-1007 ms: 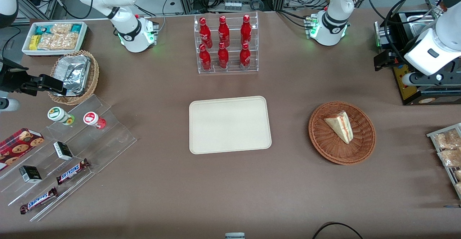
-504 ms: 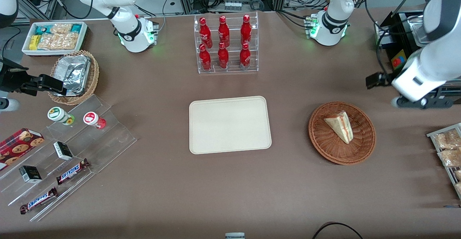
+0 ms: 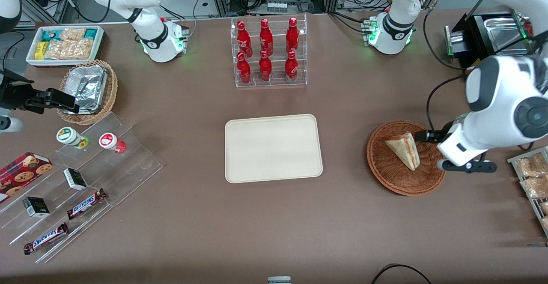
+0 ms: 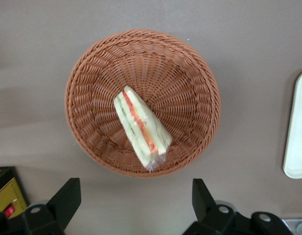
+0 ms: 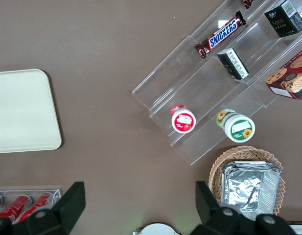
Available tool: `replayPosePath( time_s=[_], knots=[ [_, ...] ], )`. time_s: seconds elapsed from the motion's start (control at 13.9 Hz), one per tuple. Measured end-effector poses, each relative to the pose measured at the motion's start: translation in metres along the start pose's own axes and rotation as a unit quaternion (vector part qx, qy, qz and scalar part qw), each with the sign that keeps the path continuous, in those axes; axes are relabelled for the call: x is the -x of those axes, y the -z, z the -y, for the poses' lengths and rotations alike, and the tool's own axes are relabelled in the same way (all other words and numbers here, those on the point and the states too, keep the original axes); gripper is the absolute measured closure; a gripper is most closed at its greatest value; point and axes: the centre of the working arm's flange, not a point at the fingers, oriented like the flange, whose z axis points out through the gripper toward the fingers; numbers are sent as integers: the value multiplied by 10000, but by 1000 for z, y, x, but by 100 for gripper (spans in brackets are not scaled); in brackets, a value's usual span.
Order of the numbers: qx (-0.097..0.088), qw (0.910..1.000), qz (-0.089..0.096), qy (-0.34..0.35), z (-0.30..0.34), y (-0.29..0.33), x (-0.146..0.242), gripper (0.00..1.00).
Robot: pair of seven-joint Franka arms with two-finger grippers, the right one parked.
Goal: Place sandwich from basket to tray
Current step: 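Move the left gripper over the sandwich in the wicker basket, then lower the open left gripper around the wrapped sandwich and close it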
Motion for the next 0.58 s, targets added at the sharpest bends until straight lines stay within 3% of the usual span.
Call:
replayPosePath(
  time_s=[0.29,0.58],
  knots=[
    [14,10000,-41,33,-2,-35,-9,0],
    [20,9957,-23,929,-3,-59,-7,0]
  ],
)
